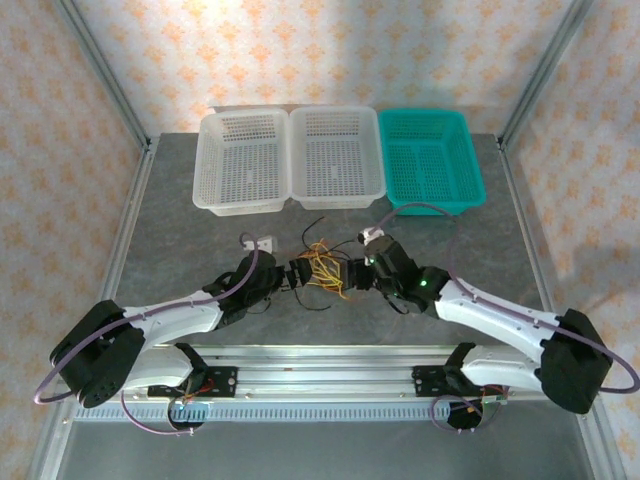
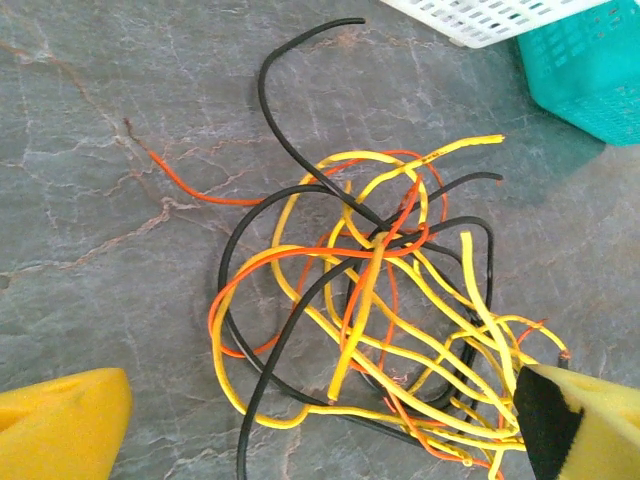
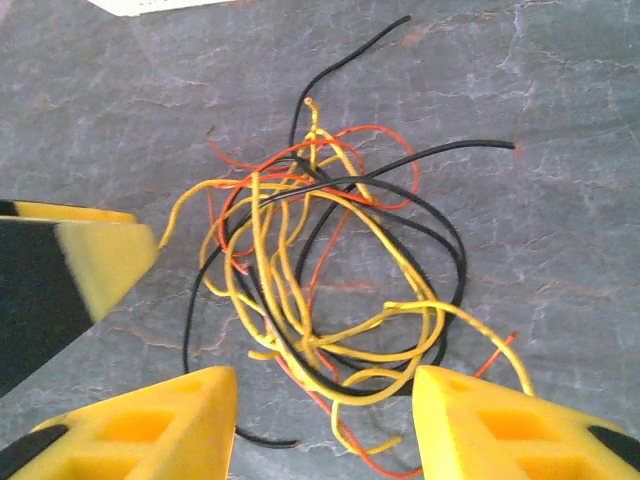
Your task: Untangle the cables
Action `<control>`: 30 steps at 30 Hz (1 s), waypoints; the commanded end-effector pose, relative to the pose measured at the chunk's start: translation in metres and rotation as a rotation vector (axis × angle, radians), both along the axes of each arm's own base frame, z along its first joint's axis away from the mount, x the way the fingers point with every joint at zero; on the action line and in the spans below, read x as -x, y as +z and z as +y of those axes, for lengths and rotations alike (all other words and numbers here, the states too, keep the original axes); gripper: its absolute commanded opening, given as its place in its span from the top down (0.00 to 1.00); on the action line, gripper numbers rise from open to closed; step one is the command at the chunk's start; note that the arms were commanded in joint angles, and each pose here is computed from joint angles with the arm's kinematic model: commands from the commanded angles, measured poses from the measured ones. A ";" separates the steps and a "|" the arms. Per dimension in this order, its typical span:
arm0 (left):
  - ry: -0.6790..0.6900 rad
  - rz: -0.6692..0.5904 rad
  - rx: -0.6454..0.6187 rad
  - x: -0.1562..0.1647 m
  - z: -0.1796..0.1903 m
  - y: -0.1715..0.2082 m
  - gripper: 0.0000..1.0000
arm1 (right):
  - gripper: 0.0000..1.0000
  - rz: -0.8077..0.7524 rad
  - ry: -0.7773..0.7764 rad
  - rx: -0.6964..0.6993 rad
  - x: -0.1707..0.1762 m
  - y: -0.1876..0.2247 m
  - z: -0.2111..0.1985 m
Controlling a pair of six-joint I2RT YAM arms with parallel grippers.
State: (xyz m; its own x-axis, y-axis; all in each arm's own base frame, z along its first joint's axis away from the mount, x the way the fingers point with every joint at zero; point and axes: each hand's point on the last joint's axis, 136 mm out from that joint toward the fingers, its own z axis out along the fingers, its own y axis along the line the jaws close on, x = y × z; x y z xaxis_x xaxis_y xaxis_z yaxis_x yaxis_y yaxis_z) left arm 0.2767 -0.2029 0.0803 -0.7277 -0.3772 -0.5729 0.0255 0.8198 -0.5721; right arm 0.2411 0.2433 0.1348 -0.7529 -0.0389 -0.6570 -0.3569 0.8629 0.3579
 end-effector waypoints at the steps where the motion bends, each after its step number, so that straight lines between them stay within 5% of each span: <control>1: -0.013 -0.047 0.048 -0.005 -0.015 0.016 0.01 | 0.51 -0.014 0.087 0.031 -0.010 0.002 0.017; 16: 0.028 -0.038 0.110 0.011 -0.012 0.007 0.02 | 0.56 0.023 0.235 0.067 -0.023 -0.021 0.060; 30: 0.050 -0.050 0.068 0.006 -0.007 0.010 0.02 | 0.86 -0.002 0.187 0.087 -0.036 -0.020 0.059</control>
State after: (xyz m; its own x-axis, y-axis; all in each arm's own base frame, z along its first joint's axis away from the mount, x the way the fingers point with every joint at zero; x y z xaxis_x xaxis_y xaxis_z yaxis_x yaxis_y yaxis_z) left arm 0.2647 -0.2103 0.0807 -0.7052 -0.4380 -0.5575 0.0159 0.7764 -0.6301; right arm 0.2694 0.2958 0.0936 -0.7570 -0.2666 -0.5966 -0.5060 0.8169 0.2770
